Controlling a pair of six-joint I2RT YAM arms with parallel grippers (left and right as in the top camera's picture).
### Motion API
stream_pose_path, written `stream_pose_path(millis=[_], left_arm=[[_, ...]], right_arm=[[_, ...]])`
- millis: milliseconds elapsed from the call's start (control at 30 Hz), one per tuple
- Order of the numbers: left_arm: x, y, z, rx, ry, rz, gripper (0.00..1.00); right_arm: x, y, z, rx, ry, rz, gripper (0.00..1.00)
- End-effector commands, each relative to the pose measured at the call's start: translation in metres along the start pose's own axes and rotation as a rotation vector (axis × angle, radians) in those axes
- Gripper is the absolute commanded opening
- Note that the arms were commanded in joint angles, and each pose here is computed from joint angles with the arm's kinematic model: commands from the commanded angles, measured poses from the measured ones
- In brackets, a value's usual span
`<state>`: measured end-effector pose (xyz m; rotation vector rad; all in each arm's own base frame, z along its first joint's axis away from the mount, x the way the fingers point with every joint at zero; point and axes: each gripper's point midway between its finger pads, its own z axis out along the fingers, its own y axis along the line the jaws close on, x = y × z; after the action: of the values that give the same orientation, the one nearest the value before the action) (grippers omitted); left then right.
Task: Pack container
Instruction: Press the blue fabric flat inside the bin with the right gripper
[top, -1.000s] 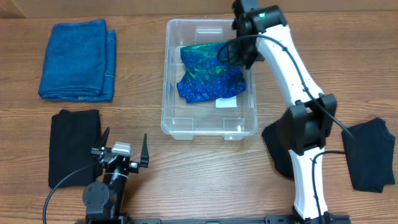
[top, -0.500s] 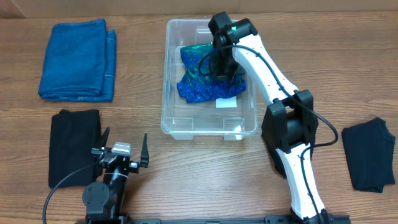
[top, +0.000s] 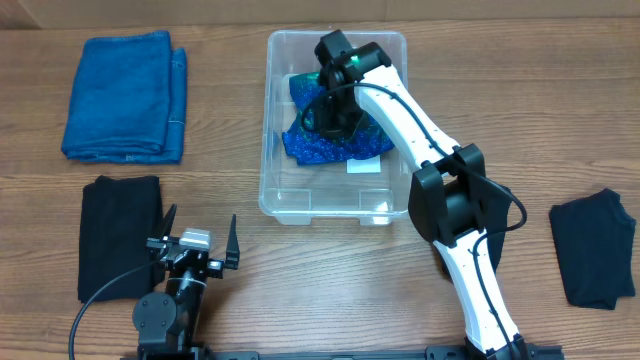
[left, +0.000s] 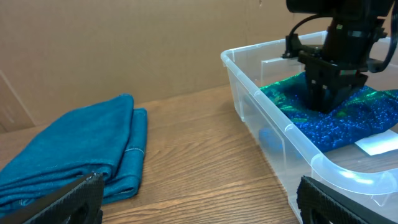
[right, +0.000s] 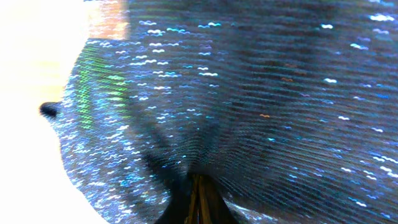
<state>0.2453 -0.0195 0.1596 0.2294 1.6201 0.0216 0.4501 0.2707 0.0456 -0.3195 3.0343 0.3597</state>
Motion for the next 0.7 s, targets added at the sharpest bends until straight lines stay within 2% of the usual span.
stream_pose_path(millis=[0,200,467,533,667], left_arm=[[0.0,0.002,0.0,-0.012,-0.002,0.014,1.0],[0.0,0.002,0.0,-0.012,-0.002,0.014,1.0],[0.001,0.002,0.0,-0.012,-0.001,0.014,1.0],[0.0,0.002,0.0,-0.012,-0.002,0.014,1.0],[0.001,0.002,0.0,-0.012,-0.001,0.014,1.0]], right_arm=[[0.0,0.024,0.004,-0.081,0.0,-0.018,0.04],[-0.005,0.025,0.0,-0.074,-0.024,-0.037,0.04],[-0.043,-0.025,-0.1,0.138,-0.265,0.042,0.07],[-0.047,-0.042,-0.103,0.165,-0.274,0.071,0.07],[-0.05,-0.077,-0.081,0.189,-0.236,0.127,0.07]])
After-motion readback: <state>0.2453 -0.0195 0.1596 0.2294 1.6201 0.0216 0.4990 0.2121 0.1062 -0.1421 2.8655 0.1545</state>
